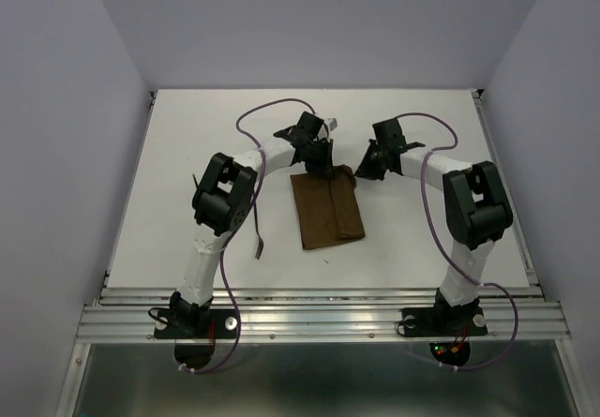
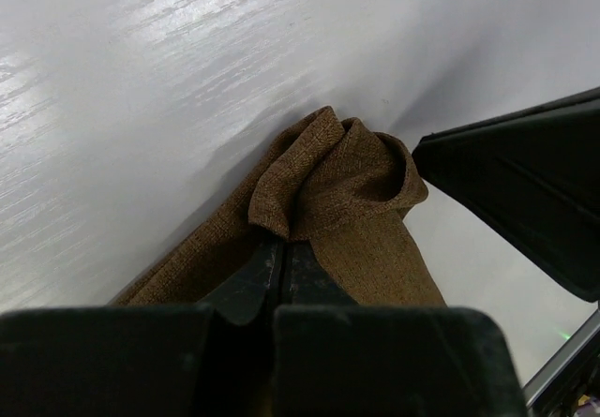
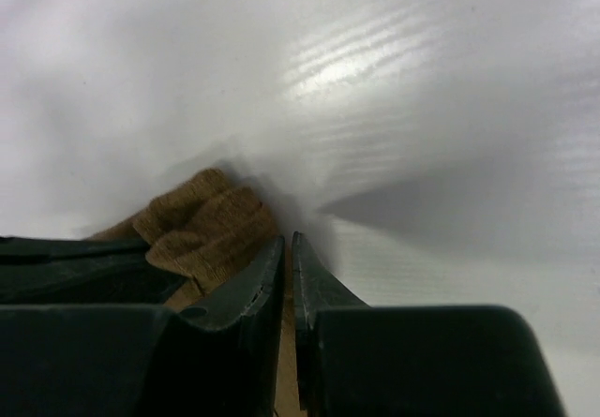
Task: Fold the napkin into a case and place the utensils inside
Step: Smooth out the 2/3-rectangle-folded napkin at the center of the board.
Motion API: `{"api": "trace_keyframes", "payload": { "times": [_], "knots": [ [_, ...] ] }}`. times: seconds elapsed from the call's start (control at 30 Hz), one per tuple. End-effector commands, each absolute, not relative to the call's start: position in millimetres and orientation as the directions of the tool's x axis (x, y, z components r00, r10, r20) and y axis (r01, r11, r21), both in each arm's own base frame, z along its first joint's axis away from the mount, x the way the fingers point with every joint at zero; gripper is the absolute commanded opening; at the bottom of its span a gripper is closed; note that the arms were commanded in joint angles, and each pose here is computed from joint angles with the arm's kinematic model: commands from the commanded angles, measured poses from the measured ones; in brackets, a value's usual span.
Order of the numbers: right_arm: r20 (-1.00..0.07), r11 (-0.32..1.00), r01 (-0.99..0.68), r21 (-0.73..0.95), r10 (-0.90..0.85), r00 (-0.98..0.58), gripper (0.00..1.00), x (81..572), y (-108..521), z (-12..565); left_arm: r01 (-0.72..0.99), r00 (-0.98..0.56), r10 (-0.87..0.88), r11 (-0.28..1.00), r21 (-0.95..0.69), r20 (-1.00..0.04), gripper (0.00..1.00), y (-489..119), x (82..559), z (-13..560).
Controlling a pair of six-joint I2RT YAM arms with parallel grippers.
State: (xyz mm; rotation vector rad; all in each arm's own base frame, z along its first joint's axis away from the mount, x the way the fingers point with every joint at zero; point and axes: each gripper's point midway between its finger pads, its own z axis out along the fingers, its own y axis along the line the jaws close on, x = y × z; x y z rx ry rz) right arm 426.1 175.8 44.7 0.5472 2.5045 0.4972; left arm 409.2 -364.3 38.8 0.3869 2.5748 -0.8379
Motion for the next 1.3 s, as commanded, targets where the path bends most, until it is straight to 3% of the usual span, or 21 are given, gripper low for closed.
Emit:
{"api": "trace_keyframes", "payload": {
  "times": [0.0,0.7,1.27],
  "knots": [
    [-0.441,0.847,0.229,0.479,0.458,-0.772,0.13,448,188,57,0.399,-0.876,0.157,0.769,-0.500,-0.457,0.00,-362,406,40],
    [-0.422,0.823,0.134,0.552,0.415,-0.806,0.09,444,226,71,0.396,-0.878,0.158,0.769,-0.502,-0.452,0.00,-361,406,39],
    [-0.475,0.837,0.122,0.534,0.416,-0.776,0.09,449,231,91,0.407,-0.874,0.169,0.767,-0.496,-0.456,0.00,-358,402,42]
  ]
}}
